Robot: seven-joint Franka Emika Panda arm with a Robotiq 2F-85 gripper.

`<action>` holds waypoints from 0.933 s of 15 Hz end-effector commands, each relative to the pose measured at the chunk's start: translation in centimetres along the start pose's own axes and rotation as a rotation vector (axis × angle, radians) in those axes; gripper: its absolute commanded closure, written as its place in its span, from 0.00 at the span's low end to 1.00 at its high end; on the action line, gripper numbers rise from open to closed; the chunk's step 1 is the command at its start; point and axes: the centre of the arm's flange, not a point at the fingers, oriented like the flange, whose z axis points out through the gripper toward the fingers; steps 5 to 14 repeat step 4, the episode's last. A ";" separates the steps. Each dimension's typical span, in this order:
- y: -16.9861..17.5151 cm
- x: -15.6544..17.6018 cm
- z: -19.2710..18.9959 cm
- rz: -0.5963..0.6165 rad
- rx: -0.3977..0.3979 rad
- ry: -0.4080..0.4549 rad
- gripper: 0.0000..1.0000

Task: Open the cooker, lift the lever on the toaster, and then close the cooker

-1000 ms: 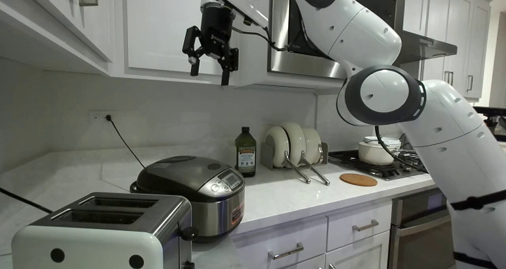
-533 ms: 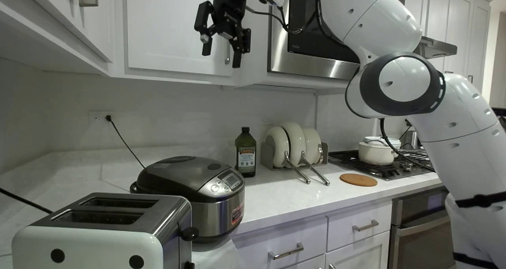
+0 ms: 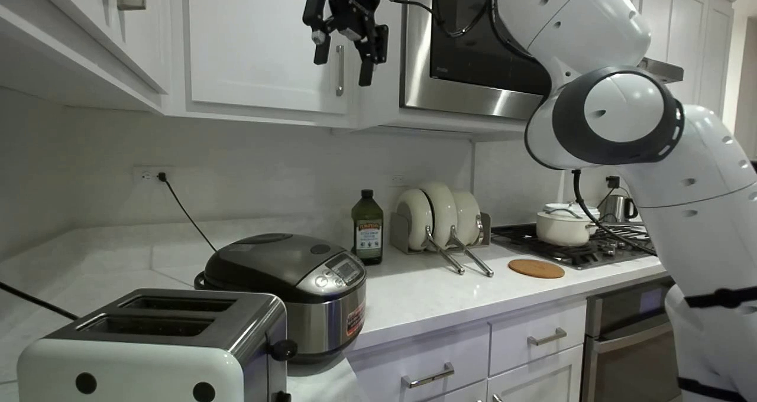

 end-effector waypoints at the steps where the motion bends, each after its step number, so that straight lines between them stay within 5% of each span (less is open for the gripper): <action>1: 0.0 0.1 0.1 0.000 -0.001 -0.002 0.00; 14: 0.0 0.2 0.2 0.001 -0.001 -0.003 0.00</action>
